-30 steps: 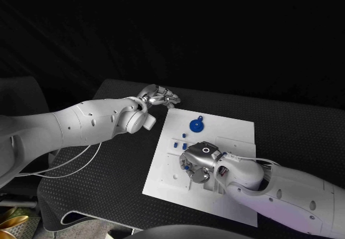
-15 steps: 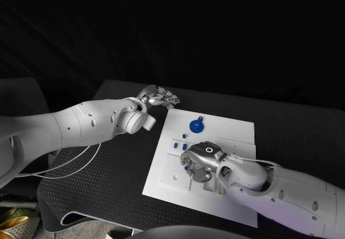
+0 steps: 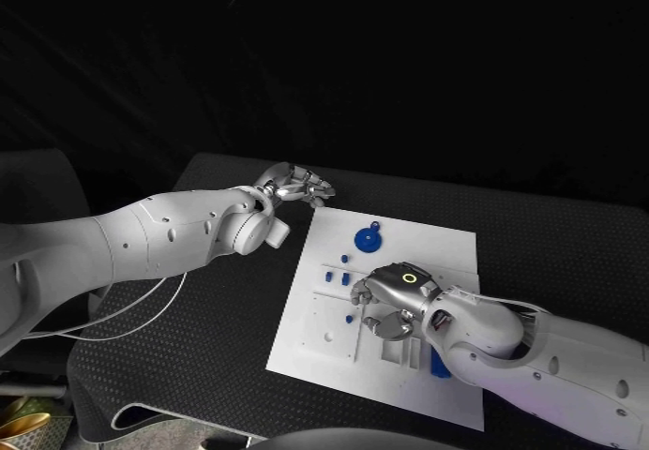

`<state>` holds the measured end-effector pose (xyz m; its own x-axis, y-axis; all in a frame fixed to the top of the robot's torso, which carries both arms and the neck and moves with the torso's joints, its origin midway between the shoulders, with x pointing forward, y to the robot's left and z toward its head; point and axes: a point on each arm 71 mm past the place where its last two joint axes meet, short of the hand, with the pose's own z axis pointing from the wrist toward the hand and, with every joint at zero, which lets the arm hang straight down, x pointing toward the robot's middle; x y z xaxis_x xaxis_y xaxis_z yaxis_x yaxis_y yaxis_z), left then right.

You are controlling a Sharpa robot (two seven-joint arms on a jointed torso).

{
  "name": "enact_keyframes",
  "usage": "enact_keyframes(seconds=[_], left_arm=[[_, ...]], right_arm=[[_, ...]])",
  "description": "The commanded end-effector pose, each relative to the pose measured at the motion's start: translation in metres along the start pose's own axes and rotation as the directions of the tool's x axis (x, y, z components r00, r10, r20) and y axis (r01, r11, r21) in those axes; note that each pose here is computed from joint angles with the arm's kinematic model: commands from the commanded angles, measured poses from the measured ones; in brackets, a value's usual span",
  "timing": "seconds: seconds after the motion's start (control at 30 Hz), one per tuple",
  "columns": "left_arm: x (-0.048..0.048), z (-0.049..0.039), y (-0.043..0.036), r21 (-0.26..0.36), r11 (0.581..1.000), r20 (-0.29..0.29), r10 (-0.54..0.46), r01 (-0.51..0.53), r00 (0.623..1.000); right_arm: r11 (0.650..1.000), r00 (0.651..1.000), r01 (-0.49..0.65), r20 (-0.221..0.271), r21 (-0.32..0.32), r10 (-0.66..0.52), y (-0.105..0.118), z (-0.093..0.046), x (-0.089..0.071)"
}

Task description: Assemble the parts on the task board

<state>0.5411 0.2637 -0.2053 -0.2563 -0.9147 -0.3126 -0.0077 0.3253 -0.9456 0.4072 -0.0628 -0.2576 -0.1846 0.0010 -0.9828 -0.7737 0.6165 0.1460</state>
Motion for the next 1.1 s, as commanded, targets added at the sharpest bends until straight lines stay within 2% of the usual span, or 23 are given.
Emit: enact_keyframes(seconds=[0.03, 0.13, 0.2, 0.27, 0.43, 0.57, 0.7, 0.87, 1.1], left_arm=[[0.0015, 0.0016, -0.0019, 0.013, 1.0, -0.013, -0.009, 0.009, 1.0], [0.0006, 0.0018, -0.0018, 0.019, 1.0, -0.013, -0.01, 0.01, 1.0], [-0.0005, 0.0019, -0.0016, 0.022, 1.0, -0.012, -0.013, 0.013, 1.0], [-0.0014, 0.0023, -0.0012, 0.022, 1.0, -0.01, -0.014, 0.014, 1.0], [-0.0027, 0.0025, -0.001, 0.026, 1.0, -0.009, -0.014, 0.015, 1.0], [-0.003, 0.0035, -0.0007, 0.026, 1.0, -0.007, -0.015, 0.015, 1.0], [-0.0039, 0.0035, -0.0003, 0.025, 1.0, -0.006, -0.015, 0.015, 1.0], [-0.005, 0.004, 0.0002, 0.024, 1.0, -0.003, -0.013, 0.014, 1.0], [-0.004, 0.0046, 0.0, 0.024, 1.0, -0.005, -0.015, 0.015, 1.0]], right_arm=[[0.998, 0.998, -0.055, 0.038, 0.001, 0.055, -0.003, -0.005, -0.015], [0.994, 0.994, -0.106, 0.035, 0.009, 0.106, -0.012, -0.012, -0.032], [0.995, 0.996, -0.092, -0.009, 0.033, 0.093, -0.022, -0.017, -0.042], [0.995, 0.996, -0.082, -0.013, 0.057, 0.083, -0.034, -0.024, -0.052], [0.993, 0.998, -0.036, -0.045, 0.108, 0.041, -0.054, -0.038, -0.063], [0.987, 0.997, -0.014, -0.069, 0.159, 0.026, -0.071, -0.05, -0.062], [0.983, 0.994, 0.005, -0.105, 0.184, 0.015, -0.08, -0.055, -0.059], [0.983, 0.989, 0.01, -0.144, 0.185, 0.017, -0.081, -0.054, -0.053], [0.983, 0.989, 0.024, -0.149, 0.179, 0.003, -0.082, -0.049, -0.043]])
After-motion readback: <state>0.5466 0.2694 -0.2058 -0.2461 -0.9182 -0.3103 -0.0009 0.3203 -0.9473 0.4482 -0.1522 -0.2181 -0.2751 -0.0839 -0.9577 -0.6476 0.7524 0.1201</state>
